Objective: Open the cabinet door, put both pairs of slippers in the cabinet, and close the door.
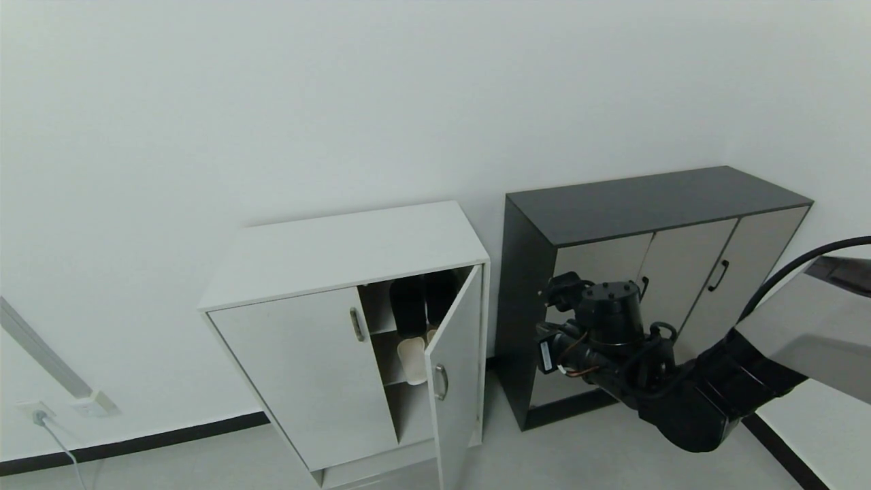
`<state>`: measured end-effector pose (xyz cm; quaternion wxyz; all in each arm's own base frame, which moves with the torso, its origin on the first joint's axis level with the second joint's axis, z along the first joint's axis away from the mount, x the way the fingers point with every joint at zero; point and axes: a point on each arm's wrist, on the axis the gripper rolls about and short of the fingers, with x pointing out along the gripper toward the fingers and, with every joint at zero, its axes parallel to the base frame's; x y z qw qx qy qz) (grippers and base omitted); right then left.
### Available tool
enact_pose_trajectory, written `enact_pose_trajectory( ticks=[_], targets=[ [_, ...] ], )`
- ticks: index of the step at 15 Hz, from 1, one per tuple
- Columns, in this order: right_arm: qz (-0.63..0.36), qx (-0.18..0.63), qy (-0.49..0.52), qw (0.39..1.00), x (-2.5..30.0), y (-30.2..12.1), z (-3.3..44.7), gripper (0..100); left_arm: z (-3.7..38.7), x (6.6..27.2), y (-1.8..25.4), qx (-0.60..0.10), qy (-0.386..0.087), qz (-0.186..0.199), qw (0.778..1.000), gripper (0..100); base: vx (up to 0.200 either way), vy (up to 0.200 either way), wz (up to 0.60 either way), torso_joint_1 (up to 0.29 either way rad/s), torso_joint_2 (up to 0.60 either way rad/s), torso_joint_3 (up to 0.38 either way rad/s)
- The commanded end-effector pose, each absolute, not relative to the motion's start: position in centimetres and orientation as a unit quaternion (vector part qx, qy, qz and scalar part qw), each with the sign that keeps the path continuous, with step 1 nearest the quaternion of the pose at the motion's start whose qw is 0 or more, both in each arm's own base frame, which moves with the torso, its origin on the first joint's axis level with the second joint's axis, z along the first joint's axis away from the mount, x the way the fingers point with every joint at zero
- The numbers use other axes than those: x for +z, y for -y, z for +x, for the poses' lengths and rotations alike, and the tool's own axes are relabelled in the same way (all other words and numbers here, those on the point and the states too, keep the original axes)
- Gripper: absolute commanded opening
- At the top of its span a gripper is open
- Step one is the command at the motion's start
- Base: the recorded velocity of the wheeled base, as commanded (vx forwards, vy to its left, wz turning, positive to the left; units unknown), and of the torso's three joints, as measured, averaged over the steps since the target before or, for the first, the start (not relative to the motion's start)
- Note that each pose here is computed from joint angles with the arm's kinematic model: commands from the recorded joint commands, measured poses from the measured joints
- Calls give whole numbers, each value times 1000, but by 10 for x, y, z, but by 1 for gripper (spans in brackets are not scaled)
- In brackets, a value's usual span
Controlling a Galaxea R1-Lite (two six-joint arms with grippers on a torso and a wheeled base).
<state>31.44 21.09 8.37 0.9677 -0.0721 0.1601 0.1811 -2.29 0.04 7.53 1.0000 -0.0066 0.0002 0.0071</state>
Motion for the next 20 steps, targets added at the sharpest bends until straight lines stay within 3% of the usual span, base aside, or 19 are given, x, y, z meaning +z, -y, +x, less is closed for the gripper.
enact_pose_trajectory(
  ticks=[1,4,10,15,20],
  targets=[
    [-72,185,-158,967,84,-213,312,0,-23,75,0,8,-1,-7,1000,0,0,0,600,7,7,7],
    [-70,185,-154,968,85,-213,312,0,-23,75,0,7,-1,-5,1000,0,0,0,600,12,9,1],
    [-76,185,-133,971,90,-208,308,0,-23,75,0,8,-1,-5,1000,0,0,0,0,0,0,0],
    [-97,205,-166,960,87,-190,271,0,-23,75,0,7,-1,-5,1000,0,0,0,0,0,0,0],
    [-117,218,-206,947,65,-185,251,0,-23,75,0,7,-1,-5,1000,0,200,0,0,-3,-2,4]
  ],
)
